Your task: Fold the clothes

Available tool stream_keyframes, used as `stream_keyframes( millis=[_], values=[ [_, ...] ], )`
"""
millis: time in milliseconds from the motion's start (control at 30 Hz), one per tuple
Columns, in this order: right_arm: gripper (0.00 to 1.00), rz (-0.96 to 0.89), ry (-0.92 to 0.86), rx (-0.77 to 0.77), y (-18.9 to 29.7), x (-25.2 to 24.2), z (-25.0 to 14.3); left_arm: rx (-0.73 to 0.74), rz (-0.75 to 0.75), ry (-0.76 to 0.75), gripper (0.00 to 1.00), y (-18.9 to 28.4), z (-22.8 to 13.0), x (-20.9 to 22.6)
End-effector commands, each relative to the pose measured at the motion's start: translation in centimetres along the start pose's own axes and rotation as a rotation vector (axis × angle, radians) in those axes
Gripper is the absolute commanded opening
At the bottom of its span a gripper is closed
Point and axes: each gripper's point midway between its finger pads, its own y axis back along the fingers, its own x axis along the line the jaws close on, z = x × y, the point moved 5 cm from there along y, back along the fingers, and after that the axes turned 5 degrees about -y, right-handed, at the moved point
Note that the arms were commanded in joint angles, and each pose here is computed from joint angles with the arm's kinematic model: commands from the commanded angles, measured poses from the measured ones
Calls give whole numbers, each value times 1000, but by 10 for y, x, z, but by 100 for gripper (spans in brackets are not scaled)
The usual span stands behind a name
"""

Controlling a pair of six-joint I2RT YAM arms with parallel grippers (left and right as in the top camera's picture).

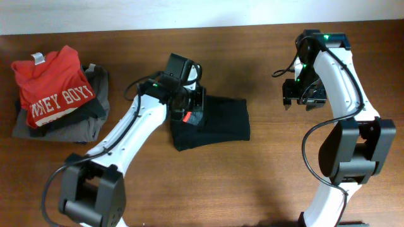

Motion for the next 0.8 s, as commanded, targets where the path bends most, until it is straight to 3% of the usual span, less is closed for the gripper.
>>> stream_keyframes(
  millis=[0, 267, 400, 533, 767],
  values=[
    [63, 24, 4, 10, -2, 5, -1, 1, -26, -11, 2, -7, 3, -11],
    [63, 55, 96, -16, -32, 39, 14, -9, -44, -40, 5, -9, 3, -23],
    [56, 66, 128, 0, -60, 54, 16, -6, -49, -48, 6, -10, 1, -27],
    [56, 183, 214, 16, -81, 77, 13, -5, -48, -50, 7, -10, 1, -28],
    [56, 185, 252, -5, -100, 91, 9, -2, -46, -48, 8, -10, 0, -27]
  ],
)
